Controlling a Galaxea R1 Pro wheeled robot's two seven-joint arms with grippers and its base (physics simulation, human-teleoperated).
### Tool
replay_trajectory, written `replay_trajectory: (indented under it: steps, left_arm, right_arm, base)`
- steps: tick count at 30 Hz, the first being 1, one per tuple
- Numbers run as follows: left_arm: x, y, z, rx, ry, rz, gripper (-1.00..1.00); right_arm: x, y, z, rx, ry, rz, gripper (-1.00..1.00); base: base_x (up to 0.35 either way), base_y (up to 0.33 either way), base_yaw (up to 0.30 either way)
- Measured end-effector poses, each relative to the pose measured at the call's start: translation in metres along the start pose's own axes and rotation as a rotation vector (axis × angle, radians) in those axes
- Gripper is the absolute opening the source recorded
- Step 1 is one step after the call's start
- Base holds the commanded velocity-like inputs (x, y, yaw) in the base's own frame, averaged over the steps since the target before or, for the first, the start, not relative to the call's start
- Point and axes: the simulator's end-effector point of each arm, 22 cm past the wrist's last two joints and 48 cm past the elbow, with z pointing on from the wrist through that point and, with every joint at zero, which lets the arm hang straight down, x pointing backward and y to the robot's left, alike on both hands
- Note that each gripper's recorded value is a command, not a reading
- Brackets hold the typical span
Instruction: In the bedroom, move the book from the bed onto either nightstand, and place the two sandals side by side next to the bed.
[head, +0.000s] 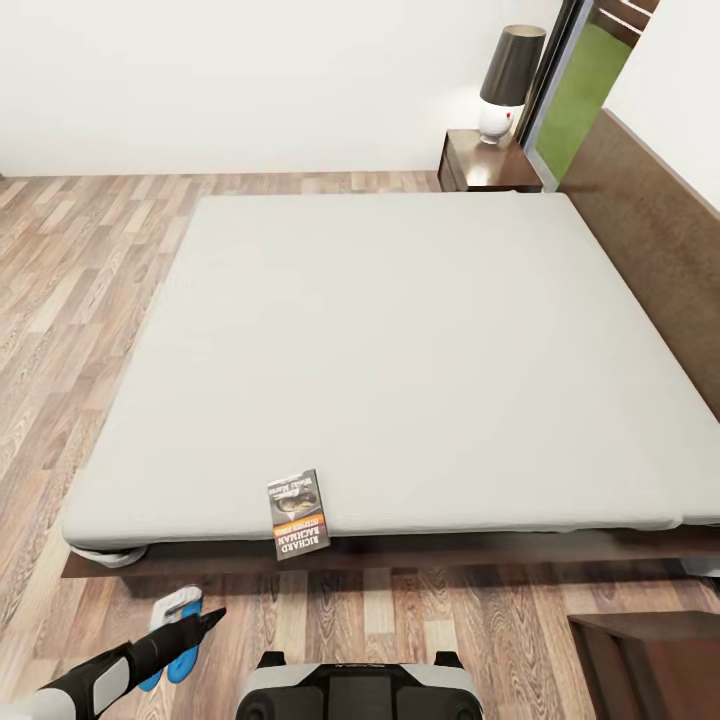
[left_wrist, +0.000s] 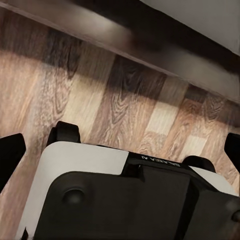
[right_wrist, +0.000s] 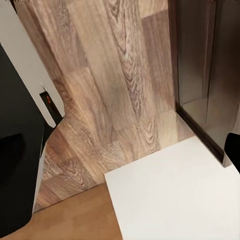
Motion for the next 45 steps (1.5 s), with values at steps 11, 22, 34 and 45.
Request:
replay_trajectory:
  steps: [11, 22, 34, 45]
  left_arm:
    - [0.010, 0.010, 0.000, -0.045, 0.008, 0.013, 1.00]
    - [0.012, 0.005, 0.002, -0.040, 0.010, 0.012, 1.00]
    - [0.011, 0.005, 0.002, -0.039, 0.003, 0.016, 1.00]
    - [0.011, 0.005, 0.002, -0.039, 0.003, 0.016, 1.00]
  right_arm:
    - [-0.099, 0.153, -0.038, -0.223, -0.168, 0.013, 1.00]
    - [-0.177, 0.212, -0.098, -0.342, -0.236, 0.012, 1.00]
    - [-0.199, 0.321, -0.172, -0.542, -0.341, -0.086, 1.00]
    - [-0.152, 0.403, -0.213, -0.772, -0.247, -0.096, 1.00]
  base:
    - [0.000, 0.000, 0.000]
    - [0.000, 0.000, 0.000]
    - [0.000, 0.000, 0.000]
    - [0.000, 0.000, 0.000]
